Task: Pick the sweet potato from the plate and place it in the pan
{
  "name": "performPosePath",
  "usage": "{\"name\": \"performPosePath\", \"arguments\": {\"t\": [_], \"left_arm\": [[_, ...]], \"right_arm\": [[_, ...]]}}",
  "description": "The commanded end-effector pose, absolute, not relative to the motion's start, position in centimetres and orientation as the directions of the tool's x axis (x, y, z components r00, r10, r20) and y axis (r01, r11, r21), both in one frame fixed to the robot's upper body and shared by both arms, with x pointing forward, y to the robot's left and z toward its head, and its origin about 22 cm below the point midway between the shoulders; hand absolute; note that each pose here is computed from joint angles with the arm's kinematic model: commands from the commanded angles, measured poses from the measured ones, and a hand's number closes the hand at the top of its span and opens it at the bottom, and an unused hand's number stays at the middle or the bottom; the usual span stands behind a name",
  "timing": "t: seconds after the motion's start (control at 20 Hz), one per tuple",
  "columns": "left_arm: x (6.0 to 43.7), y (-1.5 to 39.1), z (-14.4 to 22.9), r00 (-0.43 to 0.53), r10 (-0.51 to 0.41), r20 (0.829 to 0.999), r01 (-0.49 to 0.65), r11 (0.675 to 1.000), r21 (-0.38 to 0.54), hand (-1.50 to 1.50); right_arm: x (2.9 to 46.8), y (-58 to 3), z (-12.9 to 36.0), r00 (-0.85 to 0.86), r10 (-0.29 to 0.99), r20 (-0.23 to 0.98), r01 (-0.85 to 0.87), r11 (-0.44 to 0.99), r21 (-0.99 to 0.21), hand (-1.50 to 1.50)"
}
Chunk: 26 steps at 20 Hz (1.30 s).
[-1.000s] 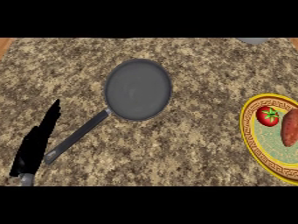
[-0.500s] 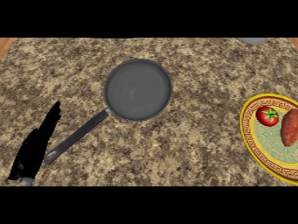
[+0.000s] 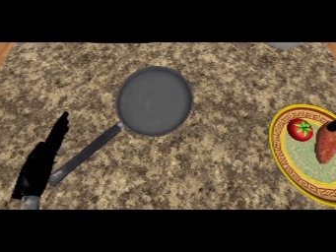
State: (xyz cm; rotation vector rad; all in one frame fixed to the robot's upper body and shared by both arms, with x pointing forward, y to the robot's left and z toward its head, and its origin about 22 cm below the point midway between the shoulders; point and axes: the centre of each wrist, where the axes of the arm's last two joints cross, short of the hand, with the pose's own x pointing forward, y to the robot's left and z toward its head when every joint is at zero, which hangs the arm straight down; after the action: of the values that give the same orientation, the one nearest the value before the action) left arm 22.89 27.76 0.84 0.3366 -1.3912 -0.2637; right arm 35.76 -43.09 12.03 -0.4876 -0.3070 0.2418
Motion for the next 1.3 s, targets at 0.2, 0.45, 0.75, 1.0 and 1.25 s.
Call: {"name": "performPosePath", "arguments": {"t": [0.2,0.45,0.75,1.0,1.25], "left_arm": [[22.6,27.8,2.1,0.174,-0.358,0.918,-0.012,0.931,0.365,0.0],[22.8,29.5,0.6,0.168,-0.361,0.917,-0.005,0.93,0.367,0.0],[22.4,27.9,0.0,0.156,-0.372,0.915,-0.01,0.926,0.378,0.0],[23.4,27.9,1.2,0.168,-0.383,0.908,-0.005,0.921,0.389,0.0],[22.0,27.9,1.6,0.17,-0.386,0.906,-0.012,0.919,0.394,0.0]], "right_arm": [[36.4,-41.8,9.8,0.951,0.299,0.077,-0.234,0.859,-0.455,-1.5],[35.8,-42.9,8.0,0.954,0.294,0.059,-0.236,0.858,-0.456,-1.5],[35.8,-41.9,7.4,0.953,0.296,0.058,-0.238,0.857,-0.458,-1.5],[36.9,-40.8,6.7,0.956,0.289,0.058,-0.231,0.856,-0.462,-1.5],[36.4,-40.4,5.0,0.96,0.266,0.087,-0.199,0.869,-0.453,-1.5]]}}
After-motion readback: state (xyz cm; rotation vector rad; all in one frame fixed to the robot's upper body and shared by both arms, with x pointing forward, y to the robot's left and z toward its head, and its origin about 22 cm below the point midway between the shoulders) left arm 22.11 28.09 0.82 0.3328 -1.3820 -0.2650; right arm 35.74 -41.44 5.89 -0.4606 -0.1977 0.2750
